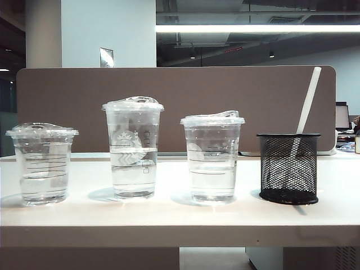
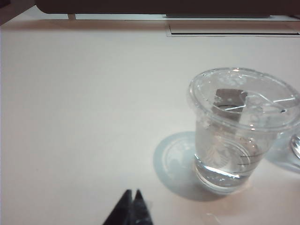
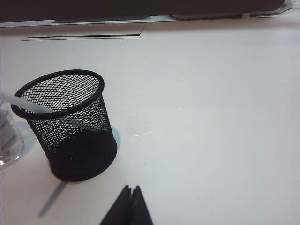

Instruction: Pick up the straw and insert it into the medium coffee cup.

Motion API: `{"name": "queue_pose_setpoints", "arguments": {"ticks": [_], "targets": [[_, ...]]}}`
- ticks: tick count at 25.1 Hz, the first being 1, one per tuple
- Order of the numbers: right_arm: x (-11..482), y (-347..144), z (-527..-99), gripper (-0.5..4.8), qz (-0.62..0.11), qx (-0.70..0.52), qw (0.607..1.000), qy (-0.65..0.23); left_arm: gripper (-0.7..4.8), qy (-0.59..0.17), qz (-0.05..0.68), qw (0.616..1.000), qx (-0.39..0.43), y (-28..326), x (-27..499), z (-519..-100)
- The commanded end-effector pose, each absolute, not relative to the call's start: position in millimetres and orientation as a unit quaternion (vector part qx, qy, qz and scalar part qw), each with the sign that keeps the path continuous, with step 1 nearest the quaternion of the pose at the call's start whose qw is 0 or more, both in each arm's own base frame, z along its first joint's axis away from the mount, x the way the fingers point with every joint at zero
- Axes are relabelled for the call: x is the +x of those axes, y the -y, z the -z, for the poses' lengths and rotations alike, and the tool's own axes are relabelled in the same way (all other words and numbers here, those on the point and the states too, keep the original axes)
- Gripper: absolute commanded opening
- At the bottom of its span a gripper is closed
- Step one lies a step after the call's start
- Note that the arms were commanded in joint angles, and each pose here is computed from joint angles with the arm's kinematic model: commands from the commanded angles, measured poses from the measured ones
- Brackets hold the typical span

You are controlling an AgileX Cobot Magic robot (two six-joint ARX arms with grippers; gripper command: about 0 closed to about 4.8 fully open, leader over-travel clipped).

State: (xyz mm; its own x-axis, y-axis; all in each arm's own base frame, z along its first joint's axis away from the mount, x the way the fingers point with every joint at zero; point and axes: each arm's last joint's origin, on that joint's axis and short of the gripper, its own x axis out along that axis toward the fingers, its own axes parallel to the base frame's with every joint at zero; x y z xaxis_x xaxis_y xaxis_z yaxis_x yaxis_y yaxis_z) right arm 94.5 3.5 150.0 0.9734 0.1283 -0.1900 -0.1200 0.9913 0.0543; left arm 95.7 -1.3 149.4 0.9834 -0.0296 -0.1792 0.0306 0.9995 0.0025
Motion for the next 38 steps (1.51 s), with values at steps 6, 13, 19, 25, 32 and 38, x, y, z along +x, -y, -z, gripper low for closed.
{"name": "queue_pose_setpoints", "arguments": {"ticks": [6, 13, 19, 25, 32, 38], "targets": [[94, -3, -151, -0.05, -0.061, 0.019, 0.993, -0.096, -0.03, -0.091, 0.015, 0.996, 0.003, 1, 96, -148], [80, -4, -220, -0.06, -0.067, 0.1, 0.992, 0.03, -0.04, 0.143, 0.054, 0.971, -0.182, 2, 81, -232], [46, -4, -276, -0.06, -0.074, 0.125, 0.988, 0.045, -0.04, 0.204, 0.072, 0.966, -0.14, 2, 26, -322], [16, -6, -322, -0.06, -0.102, 0.02, 0.995, 0.009, -0.04, 0.106, 0.114, 0.988, 0.025, 6, -14, -384], [41, -7, -378, 0.02, -0.13, -0.061, 0.989, -0.045, -0.04, -0.12, 0.227, 0.966, 0.036, 13, 32, -395], [100, -2, -389, 0.73, -0.045, -0.112, 0.989, -0.09, -0.04, -0.211, 0.259, 0.941, 0.062, 14, 41, -374]]}}
